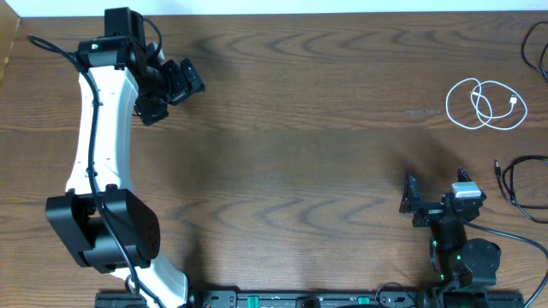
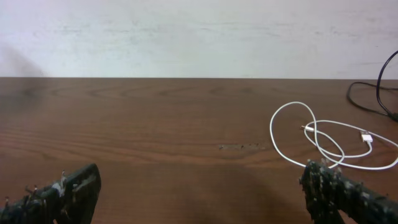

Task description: Untangle cables

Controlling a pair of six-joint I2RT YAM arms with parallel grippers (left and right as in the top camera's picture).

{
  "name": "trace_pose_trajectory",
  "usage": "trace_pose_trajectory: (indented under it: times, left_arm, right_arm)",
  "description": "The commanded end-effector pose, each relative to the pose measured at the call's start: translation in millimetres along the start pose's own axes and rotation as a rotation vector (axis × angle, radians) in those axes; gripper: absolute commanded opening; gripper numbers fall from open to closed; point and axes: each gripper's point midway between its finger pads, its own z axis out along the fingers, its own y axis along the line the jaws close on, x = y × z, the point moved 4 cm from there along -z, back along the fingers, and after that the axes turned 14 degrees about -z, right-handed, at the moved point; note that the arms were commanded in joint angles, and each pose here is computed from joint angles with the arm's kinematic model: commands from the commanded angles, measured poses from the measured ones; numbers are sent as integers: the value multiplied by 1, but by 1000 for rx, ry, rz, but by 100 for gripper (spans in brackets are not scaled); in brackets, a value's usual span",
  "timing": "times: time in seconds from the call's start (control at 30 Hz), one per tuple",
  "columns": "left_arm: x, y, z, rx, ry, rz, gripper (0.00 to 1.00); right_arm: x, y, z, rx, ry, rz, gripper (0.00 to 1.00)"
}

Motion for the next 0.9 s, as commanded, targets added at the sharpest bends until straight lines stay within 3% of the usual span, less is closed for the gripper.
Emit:
trace_pose_trajectory:
  times: [0.0,0.33,0.77,0.87]
  left_arm:
    - [-3,0,-16,-6,-70,120,98]
    - [18,-21,-73,216,-401,366,98]
    - [114,59,-78,344,-847,715,98]
    - [123,76,-79,340,-959,703,98]
  right_arm:
    - [1,1,0,-1,-2,13,99]
    - [1,1,0,-1,-2,12,99]
    - [1,1,0,-1,-2,12,99]
    - [1,1,0,-1,-2,13,99]
